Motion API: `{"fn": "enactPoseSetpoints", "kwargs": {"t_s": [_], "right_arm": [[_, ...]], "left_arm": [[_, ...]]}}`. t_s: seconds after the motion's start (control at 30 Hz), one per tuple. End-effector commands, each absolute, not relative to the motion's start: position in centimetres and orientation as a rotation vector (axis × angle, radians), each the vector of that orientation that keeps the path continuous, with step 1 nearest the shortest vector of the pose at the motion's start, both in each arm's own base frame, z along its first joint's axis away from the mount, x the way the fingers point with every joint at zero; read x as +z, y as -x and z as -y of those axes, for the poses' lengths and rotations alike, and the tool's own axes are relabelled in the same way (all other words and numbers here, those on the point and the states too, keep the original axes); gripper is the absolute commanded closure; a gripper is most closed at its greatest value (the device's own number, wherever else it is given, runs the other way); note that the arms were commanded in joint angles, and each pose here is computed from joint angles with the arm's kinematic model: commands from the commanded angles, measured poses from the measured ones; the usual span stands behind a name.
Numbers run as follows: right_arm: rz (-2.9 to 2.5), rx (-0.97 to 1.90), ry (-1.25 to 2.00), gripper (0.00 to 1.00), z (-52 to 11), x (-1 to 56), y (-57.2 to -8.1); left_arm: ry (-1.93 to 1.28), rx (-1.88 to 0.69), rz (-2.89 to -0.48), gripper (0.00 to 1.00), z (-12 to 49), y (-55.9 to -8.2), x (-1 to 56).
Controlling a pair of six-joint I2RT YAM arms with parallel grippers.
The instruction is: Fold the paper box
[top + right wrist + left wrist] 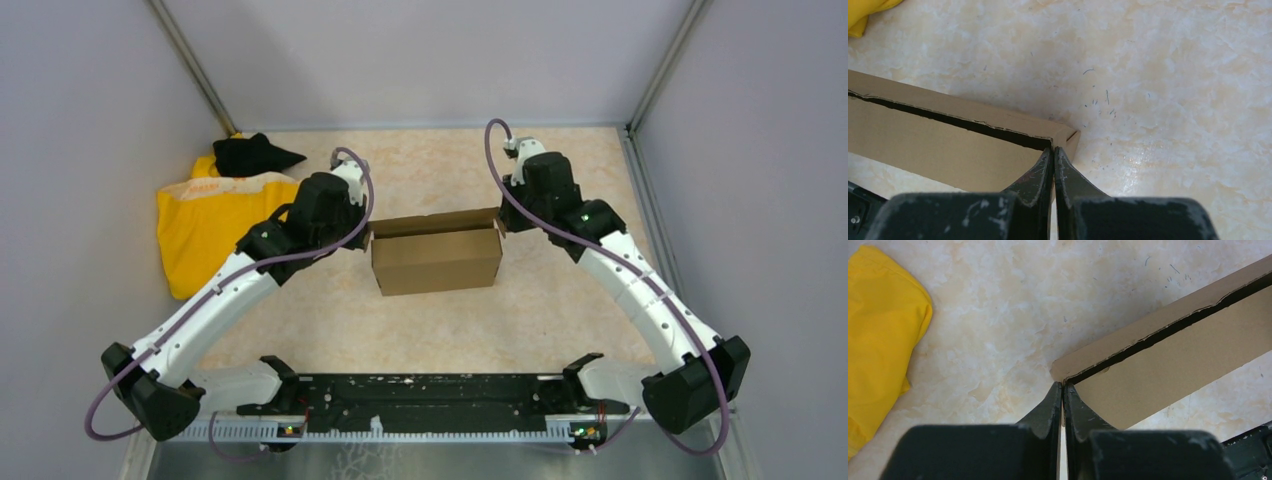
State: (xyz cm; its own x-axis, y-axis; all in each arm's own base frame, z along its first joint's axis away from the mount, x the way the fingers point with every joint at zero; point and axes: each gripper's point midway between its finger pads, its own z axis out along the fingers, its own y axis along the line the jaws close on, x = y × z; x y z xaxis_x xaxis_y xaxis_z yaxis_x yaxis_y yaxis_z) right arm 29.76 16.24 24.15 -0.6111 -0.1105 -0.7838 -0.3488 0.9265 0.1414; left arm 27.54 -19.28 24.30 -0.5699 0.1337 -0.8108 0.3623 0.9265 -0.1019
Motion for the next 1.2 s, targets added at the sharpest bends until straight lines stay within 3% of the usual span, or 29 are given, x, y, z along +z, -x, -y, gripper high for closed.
{"fn": "enactPoseSetpoints", "kwargs": {"t_s": [0.0,1.17], "right_arm": [[-2.176,0.425,0.297,1.0,-17.7,26.4,-30.0],[-2.273,0.419,0.289,1.0,-18.0,26.4,-29.8]], "left_arm": [[-0.339,-0.385,-2.192,0.93,20.3,-27.3,24.6],[-0.341,-0.417,-2.21,0.93,21.5,-27.9,24.4]]}}
